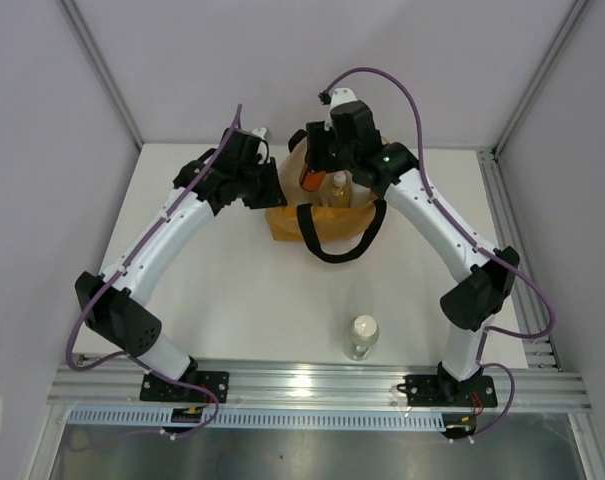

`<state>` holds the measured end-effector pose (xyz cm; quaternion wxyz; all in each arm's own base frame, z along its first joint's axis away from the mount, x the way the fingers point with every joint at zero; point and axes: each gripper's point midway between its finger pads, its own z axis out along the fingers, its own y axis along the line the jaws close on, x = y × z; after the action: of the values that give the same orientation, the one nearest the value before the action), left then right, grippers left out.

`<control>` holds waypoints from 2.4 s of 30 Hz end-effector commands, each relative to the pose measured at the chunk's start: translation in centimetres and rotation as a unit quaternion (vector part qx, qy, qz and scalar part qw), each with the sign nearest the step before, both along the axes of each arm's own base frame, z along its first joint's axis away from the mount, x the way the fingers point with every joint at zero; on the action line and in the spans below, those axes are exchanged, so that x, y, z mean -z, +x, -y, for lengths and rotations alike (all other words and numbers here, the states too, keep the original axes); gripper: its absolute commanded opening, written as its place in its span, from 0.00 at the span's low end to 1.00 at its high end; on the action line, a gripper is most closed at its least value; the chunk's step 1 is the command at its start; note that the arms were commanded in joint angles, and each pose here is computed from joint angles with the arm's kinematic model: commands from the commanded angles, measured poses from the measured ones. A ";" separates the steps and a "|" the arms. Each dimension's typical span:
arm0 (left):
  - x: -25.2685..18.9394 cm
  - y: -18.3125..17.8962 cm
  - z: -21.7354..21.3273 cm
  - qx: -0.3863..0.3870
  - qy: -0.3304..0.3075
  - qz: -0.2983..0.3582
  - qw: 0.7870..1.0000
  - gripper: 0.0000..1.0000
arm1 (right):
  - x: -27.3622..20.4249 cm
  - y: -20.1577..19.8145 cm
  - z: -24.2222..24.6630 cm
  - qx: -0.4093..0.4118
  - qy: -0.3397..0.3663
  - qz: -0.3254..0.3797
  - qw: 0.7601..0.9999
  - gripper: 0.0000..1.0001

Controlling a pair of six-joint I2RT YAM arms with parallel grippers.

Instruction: Place the personal care products into the canvas bag

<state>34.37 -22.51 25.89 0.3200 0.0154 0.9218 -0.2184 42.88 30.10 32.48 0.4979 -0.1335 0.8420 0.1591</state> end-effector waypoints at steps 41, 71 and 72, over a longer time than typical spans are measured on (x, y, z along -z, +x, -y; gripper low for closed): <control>-2.6 0.8 0.6 -0.001 -0.022 0.020 1.000 0.37 | 12.1 3.5 -3.6 -0.031 -0.067 -0.049 0.996 0.68; -6.5 -0.2 0.1 0.000 -0.045 0.061 0.997 0.85 | -8.9 -10.2 4.4 -0.036 0.035 0.051 0.997 0.81; -6.7 -0.2 0.1 0.000 -0.046 0.061 0.997 0.87 | -7.8 -11.0 4.4 -0.035 0.038 0.031 0.998 0.81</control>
<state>34.37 -22.89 29.11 0.3406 0.0156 0.9087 -0.2407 34.20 26.04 41.65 0.5456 -0.1556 0.8002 0.1942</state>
